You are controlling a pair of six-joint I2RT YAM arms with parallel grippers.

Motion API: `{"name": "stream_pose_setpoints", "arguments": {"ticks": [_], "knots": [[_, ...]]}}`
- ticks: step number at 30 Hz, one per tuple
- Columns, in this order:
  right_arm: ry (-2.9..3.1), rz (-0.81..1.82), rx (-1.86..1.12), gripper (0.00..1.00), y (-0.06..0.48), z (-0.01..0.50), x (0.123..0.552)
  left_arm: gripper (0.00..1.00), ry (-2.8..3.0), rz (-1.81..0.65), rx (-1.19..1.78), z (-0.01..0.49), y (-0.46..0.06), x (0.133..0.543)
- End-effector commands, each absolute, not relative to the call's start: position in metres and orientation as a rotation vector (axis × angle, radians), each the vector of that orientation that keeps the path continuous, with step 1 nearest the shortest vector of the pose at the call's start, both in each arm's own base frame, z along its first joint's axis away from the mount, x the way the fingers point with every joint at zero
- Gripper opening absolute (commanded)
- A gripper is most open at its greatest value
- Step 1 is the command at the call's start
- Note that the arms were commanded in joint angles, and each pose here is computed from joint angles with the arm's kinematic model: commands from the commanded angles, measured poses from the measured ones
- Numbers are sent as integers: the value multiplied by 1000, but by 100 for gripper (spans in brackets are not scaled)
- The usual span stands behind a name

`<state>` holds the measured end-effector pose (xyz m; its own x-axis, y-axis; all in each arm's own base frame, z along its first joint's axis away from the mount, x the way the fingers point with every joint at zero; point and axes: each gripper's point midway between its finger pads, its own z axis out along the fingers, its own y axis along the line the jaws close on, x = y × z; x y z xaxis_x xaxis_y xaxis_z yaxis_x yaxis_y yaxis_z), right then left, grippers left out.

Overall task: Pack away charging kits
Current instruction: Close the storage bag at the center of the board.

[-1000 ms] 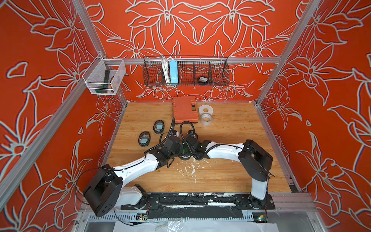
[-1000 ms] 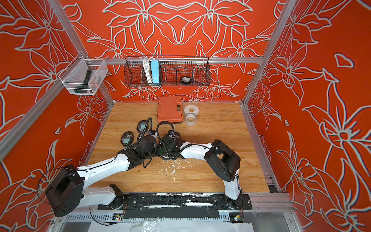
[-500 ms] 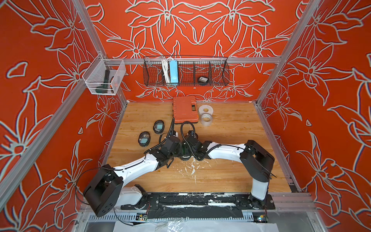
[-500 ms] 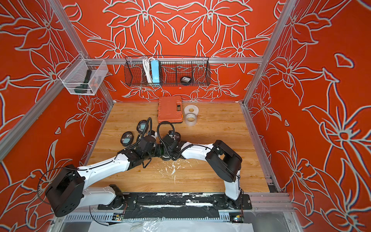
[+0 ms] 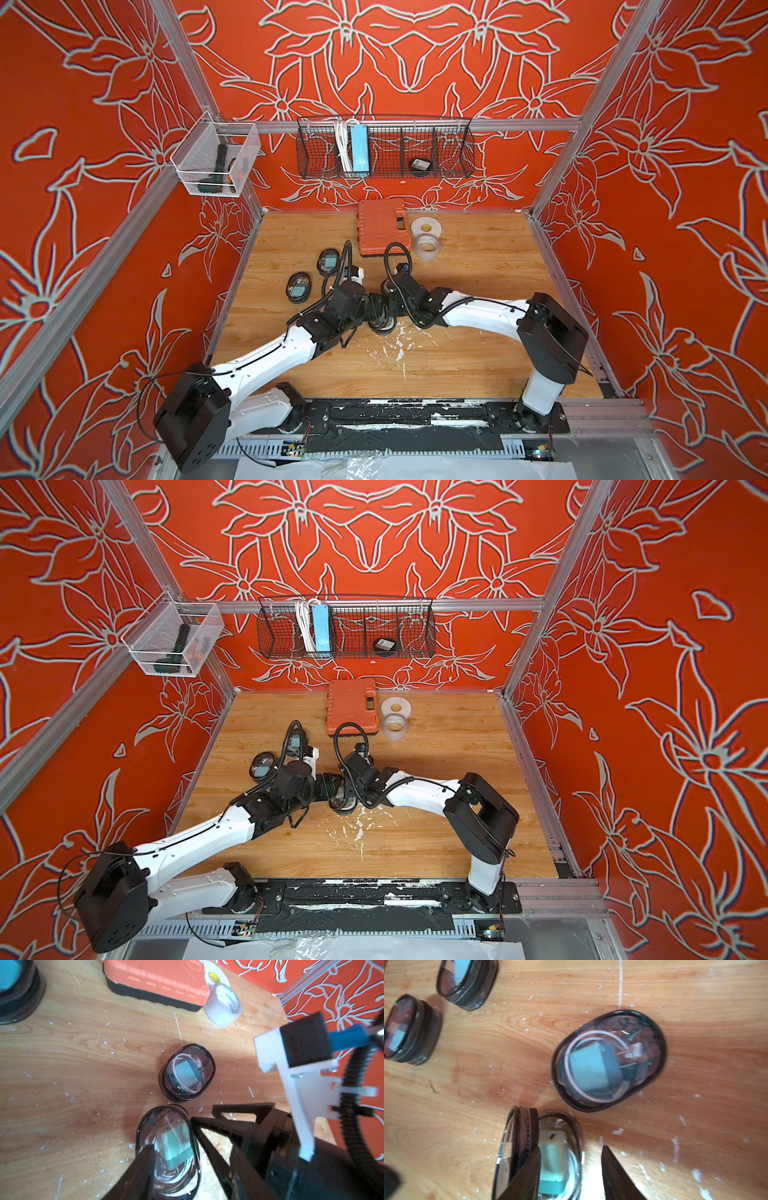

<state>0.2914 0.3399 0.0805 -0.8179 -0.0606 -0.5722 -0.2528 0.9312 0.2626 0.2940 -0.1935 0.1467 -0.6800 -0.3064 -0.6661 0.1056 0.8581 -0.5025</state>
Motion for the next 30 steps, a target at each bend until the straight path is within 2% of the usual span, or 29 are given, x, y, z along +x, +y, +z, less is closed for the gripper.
{"name": "stream_pose_setpoints", "arguments": {"ticks": [1,2,4,9,15,19,23,26,30], "knots": [[2458,424,-202,47,324,95,296,68,2204,-640,-212,146,-179,297],[2445,436,-216,48,324,99,294,77,2201,-634,-239,145,-174,298],[2422,486,-233,50,326,106,291,86,2196,-618,-283,143,-165,299],[2423,530,-289,54,335,111,282,82,2203,-597,-393,145,-135,301],[2454,596,-382,54,362,104,272,81,2267,-585,-550,130,-109,277],[2497,561,-404,44,371,89,270,77,2329,-663,-530,113,-118,262],[2522,470,-351,32,358,77,273,74,2337,-779,-491,102,-133,257],[2527,447,-336,23,352,74,273,71,2317,-834,-450,112,-141,259],[2522,442,-326,15,348,73,272,75,2296,-808,-512,139,-133,260]]}}
